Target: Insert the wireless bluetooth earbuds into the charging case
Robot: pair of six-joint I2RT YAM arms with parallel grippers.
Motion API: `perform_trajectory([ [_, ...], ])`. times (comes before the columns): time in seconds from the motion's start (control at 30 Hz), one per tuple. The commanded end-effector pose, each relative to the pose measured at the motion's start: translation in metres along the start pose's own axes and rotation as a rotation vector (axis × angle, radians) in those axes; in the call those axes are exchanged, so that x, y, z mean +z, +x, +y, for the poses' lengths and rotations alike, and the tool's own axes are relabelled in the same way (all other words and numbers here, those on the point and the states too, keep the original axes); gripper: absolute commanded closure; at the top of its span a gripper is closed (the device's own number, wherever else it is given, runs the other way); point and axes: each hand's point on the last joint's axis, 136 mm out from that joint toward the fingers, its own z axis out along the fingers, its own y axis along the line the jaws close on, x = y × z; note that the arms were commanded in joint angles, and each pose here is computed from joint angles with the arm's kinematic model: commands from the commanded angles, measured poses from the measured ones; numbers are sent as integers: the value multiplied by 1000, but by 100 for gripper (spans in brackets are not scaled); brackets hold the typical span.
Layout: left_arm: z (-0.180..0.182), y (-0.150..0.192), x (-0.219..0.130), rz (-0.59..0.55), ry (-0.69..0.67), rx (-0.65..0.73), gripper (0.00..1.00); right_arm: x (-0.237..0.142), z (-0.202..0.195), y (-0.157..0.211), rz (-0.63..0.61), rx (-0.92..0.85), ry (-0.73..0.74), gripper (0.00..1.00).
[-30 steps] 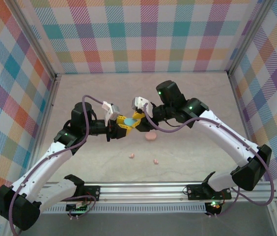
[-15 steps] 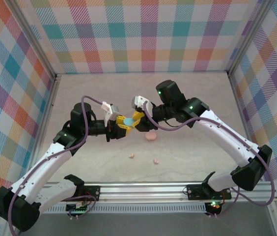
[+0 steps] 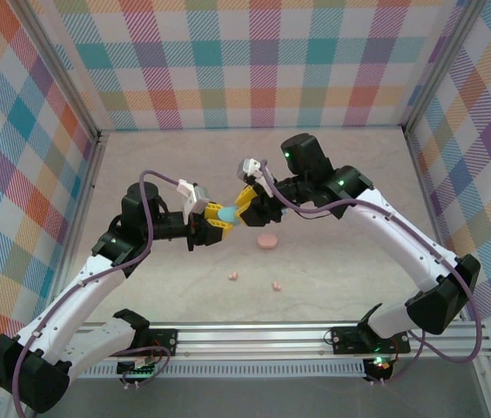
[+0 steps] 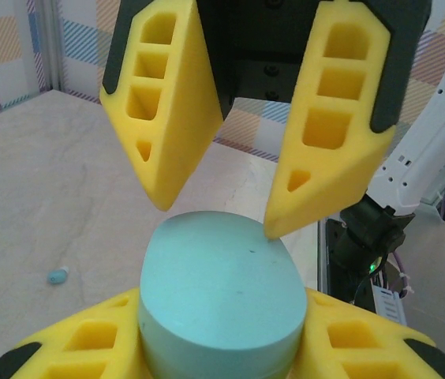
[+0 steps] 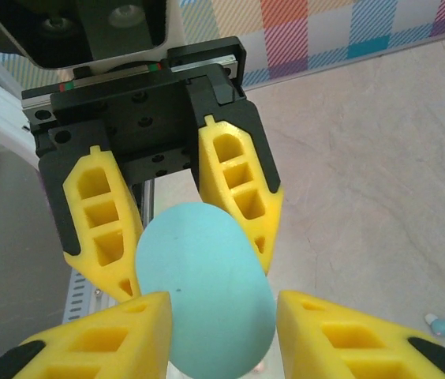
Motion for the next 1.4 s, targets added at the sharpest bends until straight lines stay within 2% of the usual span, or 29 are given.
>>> perform_trajectory([
  [0.0,-7,-9,1,-32,36,57,84,-6,5,-10,-34,36,-50,59],
  [0.47,-2,-1,7,-28,47,49,85,-20,-21,-20,-97,125,-35,56],
  [0.73,-1,-2,8,-30,47,48,85,-26,-40,-24,-104,160,73,54],
  [0.9,0,-3,9,-28,49,48,85,-34,-38,-17,-94,152,116,52],
  [1.23,0,-5,8,-27,38,41,85,-21,-1,12,-42,-99,70,49],
  [1.37,2,-6,9,-28,35,40,85,-13,7,18,0,-142,59,47],
])
